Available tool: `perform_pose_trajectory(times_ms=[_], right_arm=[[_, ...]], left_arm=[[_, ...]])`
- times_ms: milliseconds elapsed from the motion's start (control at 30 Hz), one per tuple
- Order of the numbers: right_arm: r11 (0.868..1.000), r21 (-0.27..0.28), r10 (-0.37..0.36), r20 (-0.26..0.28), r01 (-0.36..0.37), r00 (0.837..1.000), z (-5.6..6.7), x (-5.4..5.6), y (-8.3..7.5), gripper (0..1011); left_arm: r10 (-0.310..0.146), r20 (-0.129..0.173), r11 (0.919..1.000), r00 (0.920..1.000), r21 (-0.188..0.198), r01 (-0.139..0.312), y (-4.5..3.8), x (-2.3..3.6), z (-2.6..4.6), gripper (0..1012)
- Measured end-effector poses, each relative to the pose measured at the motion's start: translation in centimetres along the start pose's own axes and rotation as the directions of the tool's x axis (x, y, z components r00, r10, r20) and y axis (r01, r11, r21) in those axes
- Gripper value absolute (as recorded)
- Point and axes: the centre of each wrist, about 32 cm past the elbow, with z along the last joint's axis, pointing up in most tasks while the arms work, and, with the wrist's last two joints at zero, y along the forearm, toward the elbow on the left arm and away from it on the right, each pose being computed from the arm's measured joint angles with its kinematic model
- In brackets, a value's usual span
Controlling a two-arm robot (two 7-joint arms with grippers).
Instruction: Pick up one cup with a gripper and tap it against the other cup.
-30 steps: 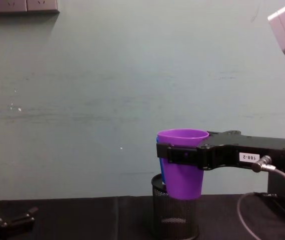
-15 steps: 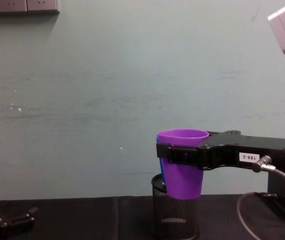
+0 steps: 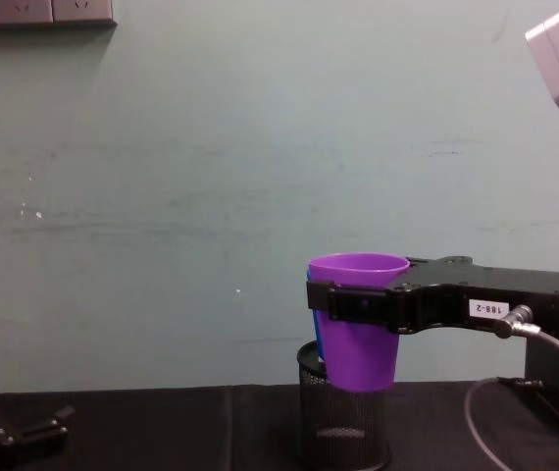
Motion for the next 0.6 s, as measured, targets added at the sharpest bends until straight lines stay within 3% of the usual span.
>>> perform_pose_trajectory(times_ms=[600], right_arm=[[1.000, 0.000, 0.000, 0.000, 0.000, 1.000, 0.00, 0.00, 0.00, 735]], left_arm=[[0.000, 0.000, 1.0000, 1.0000, 0.000, 0.000, 0.00, 0.00, 0.00, 1000]])
